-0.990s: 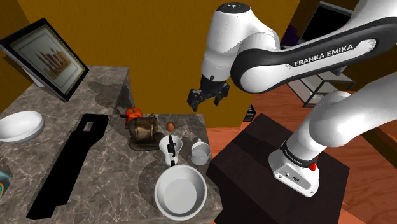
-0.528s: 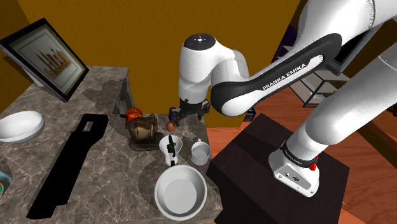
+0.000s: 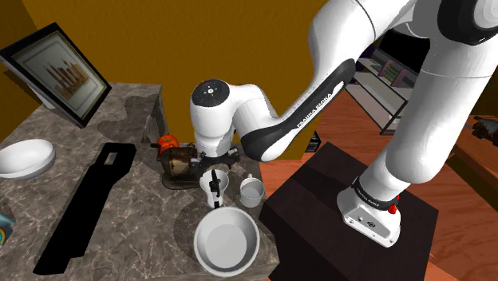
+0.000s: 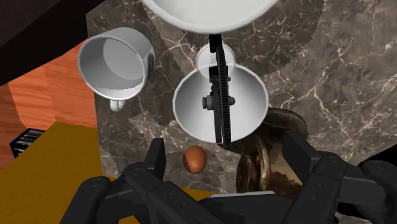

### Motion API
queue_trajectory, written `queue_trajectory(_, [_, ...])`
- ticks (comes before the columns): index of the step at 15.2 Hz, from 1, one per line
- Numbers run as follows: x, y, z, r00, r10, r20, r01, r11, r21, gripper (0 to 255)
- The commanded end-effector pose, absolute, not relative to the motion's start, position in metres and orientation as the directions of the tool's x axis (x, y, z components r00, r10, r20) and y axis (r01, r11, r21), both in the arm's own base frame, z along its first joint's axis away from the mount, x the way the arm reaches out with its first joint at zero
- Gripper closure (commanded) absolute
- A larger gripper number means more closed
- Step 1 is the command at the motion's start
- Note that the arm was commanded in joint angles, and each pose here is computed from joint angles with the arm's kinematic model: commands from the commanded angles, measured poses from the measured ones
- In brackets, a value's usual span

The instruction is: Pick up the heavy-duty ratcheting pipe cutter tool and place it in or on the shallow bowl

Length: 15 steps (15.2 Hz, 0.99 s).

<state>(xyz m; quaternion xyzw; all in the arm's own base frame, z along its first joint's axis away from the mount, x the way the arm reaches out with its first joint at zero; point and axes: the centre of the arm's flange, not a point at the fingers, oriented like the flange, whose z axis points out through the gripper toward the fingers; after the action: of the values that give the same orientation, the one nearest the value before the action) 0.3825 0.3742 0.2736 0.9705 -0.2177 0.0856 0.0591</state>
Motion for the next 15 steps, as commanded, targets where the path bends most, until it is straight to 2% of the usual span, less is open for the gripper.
queue_trajectory(1, [0.385,0.376,0.263,0.889,-0.415,0.196,-0.435,-0.897,0.078,0])
queue_trajectory(6, [0.39,0.372,0.235,0.889,-0.415,0.196,-0.435,-0.897,0.078,0])
queue_trajectory(14, [0.39,0.372,0.235,0.889,-0.415,0.196,-0.436,-0.897,0.078,0])
queue_trajectory(15, [0.39,0.372,0.235,0.889,-0.415,0.196,-0.436,-0.897,0.078,255])
